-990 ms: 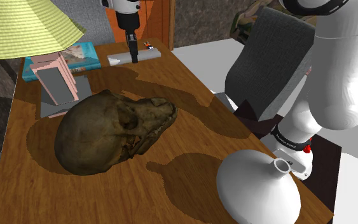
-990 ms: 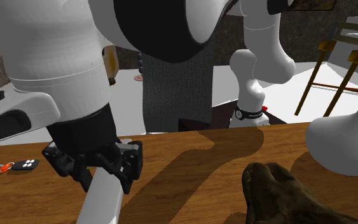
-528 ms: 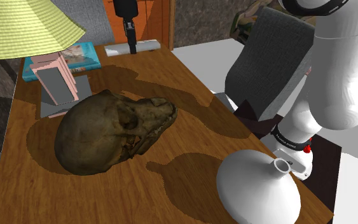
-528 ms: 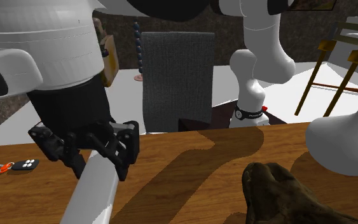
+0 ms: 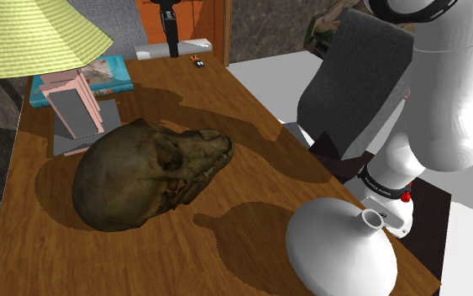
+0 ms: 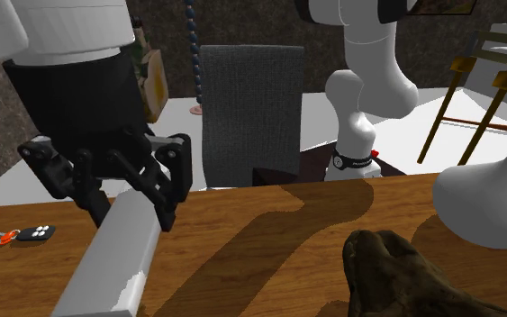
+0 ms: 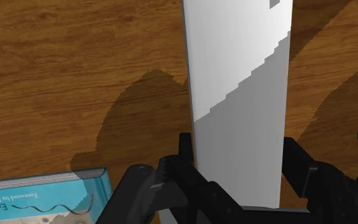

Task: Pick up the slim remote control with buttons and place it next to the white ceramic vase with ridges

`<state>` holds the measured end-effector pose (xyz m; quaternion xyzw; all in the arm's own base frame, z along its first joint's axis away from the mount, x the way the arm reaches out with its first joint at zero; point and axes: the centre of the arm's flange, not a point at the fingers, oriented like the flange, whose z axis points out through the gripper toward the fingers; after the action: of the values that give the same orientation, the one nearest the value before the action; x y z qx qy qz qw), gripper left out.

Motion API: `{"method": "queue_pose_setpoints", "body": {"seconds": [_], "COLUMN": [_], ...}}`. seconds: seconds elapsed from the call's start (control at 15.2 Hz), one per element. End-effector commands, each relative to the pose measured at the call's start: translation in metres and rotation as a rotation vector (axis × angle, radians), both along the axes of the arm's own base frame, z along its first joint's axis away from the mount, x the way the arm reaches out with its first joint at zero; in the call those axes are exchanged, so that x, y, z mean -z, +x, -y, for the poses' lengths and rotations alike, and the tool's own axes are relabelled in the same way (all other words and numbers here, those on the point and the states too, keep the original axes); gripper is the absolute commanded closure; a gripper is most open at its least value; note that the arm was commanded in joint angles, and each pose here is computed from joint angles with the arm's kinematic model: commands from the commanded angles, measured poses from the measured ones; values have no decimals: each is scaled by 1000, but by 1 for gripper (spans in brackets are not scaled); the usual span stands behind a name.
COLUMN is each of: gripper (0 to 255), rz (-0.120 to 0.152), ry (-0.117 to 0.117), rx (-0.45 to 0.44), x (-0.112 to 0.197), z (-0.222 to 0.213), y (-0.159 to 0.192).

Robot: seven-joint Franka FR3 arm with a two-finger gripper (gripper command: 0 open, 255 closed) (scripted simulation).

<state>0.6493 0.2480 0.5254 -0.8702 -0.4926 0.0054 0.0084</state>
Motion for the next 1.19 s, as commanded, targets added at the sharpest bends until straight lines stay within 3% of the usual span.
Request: {"method": "queue_pose_setpoints", "body": {"seconds": [0.0, 0.66, 1.12], "gripper": [255, 255, 255], "rz": [0, 0, 0], "ry": [0, 0, 0], "rx": [0, 0, 0], "x": [-12, -63, -63], "z": [0, 0, -46], "y": [0, 0, -81]}}
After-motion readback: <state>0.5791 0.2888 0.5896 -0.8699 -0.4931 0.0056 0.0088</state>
